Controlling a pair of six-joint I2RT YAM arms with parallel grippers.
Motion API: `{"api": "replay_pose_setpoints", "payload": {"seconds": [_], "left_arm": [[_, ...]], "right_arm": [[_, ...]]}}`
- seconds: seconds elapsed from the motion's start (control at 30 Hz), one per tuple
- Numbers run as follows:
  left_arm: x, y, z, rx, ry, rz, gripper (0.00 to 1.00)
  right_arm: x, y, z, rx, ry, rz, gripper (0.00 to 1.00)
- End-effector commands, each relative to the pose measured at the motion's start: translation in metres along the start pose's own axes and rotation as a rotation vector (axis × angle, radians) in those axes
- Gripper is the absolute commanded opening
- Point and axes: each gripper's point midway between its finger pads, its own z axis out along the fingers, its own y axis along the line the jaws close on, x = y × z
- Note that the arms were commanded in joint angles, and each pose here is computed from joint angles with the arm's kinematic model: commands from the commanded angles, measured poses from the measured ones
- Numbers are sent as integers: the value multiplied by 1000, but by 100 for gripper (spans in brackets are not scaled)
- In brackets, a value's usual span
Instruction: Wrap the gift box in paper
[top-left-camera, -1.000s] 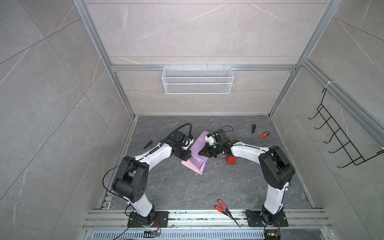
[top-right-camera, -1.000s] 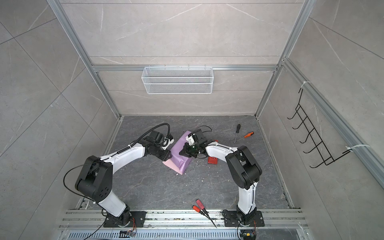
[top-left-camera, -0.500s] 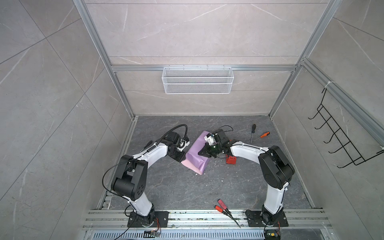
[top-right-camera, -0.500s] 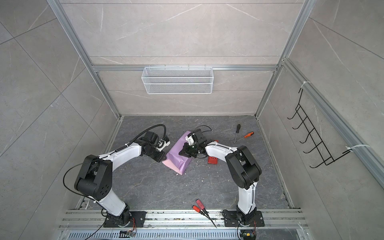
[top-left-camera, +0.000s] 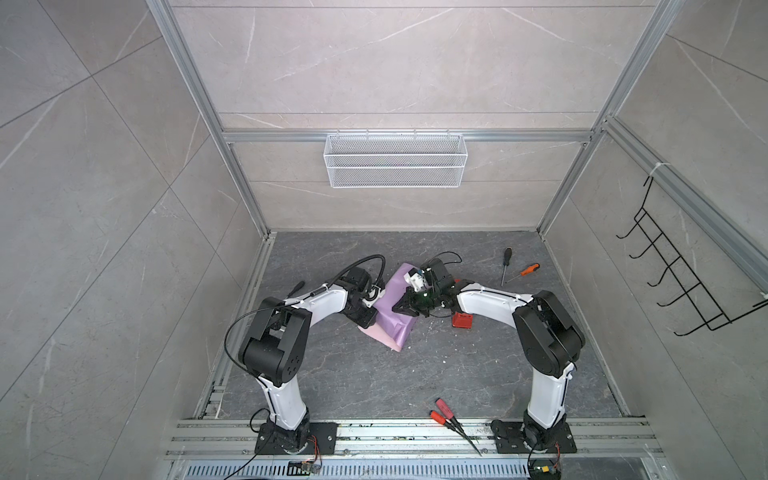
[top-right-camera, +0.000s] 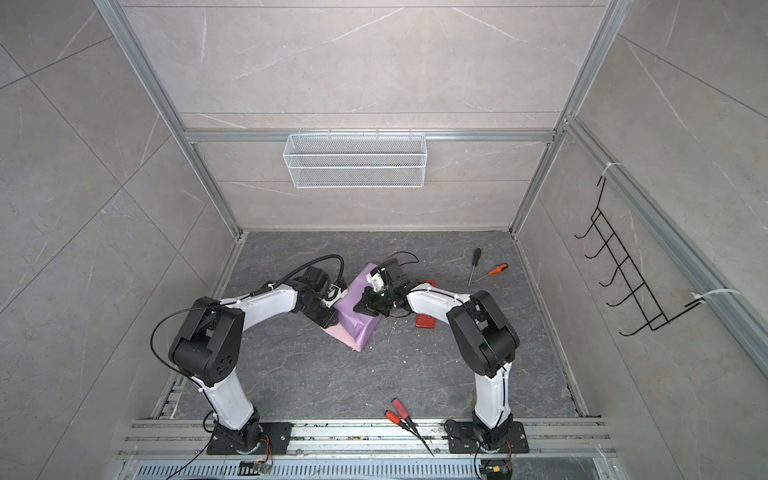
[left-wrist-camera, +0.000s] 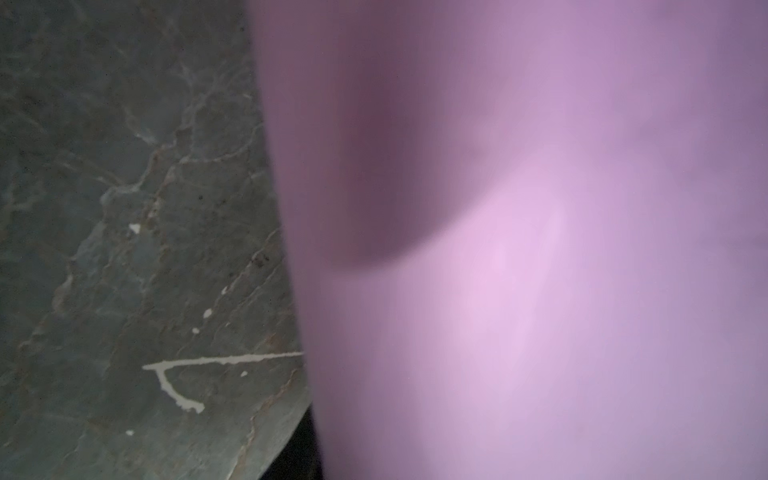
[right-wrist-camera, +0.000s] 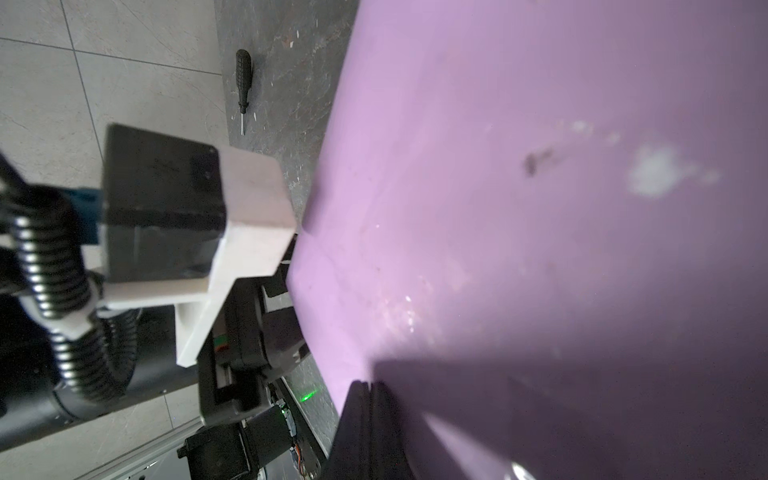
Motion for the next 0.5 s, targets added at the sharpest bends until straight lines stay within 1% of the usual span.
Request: {"api": "replay_pose_setpoints", "payload": {"seconds": [0.0,0.07,0.17,0.3,0.4,0.47], "left_arm": [[-16,6,0,-47,-18,-27,33],[-16,9,3,-77,-5,-33,31],[-16,15,4,-124,-3,-42,23],[-17,20,5,-168,10,-46,13],[-19,19,4,-184,8,-40,9],[-18,20,5,-197,9,-39,9]], "right_arm": [[45,-59,21,171,129,107,0],[45,-55,22,154,123,119,0],[46,-52,21,149,114,99,0],[50,-56,22,162,127,113,0],[49,-52,21,146,113,105,0],[51,-56,23,163,126,102,0]]}}
